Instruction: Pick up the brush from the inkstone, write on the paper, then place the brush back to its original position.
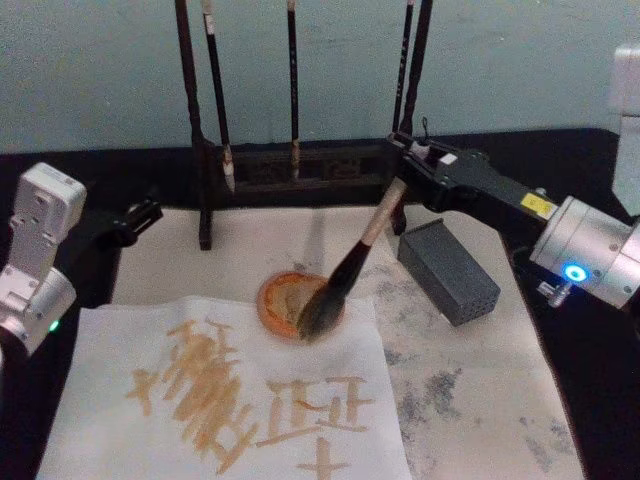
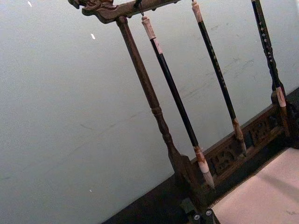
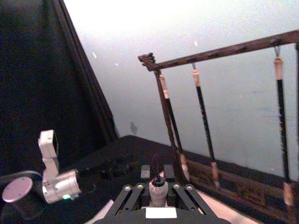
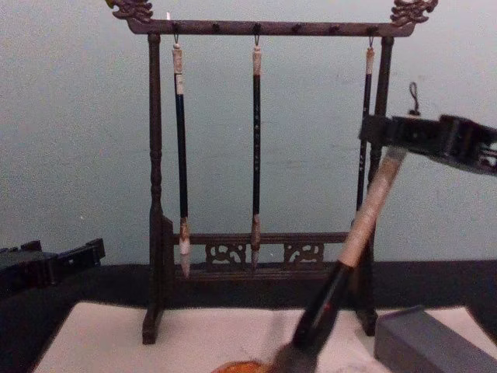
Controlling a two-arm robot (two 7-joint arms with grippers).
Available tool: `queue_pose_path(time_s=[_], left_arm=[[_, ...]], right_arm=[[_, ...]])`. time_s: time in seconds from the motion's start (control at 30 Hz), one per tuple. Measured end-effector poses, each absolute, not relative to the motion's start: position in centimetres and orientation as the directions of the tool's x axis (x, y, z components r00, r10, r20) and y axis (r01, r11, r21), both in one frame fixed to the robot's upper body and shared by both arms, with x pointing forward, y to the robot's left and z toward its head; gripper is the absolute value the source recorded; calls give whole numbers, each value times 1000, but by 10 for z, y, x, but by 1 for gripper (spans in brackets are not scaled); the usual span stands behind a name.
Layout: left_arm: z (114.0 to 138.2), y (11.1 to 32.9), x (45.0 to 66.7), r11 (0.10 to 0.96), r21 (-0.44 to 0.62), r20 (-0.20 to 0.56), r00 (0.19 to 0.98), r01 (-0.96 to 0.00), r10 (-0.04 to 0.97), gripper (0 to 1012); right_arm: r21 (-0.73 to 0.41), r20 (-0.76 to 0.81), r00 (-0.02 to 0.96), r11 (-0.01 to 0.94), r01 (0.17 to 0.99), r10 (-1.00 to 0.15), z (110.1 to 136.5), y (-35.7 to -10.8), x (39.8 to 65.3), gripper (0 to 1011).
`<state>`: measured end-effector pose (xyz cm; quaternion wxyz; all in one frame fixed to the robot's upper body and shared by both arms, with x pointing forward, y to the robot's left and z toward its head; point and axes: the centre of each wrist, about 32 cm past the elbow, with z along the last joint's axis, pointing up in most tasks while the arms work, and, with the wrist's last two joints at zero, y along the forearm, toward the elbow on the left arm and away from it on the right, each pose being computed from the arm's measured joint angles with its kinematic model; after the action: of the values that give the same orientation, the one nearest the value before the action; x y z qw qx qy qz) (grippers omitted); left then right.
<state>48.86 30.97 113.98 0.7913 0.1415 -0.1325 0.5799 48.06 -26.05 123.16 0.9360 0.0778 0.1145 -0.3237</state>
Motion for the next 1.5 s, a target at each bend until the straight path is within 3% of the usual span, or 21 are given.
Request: queue_pose_path(time_s=[0.43, 0.8, 1.5], left_arm=[[1140, 310, 489, 287, 70, 374, 292, -955, 880, 1000], [1140, 310, 489, 287, 70, 374, 292, -955, 880, 1002], [1140, 310, 489, 287, 70, 374, 292, -955, 880, 1002]], right_arm=[[120, -322, 804, 821, 558, -499, 1226, -224, 487, 180], [59, -370, 818, 867, 494, -440, 1211, -202, 491, 180], [-65, -299, 794, 841, 537, -530, 1210, -222, 484, 180]])
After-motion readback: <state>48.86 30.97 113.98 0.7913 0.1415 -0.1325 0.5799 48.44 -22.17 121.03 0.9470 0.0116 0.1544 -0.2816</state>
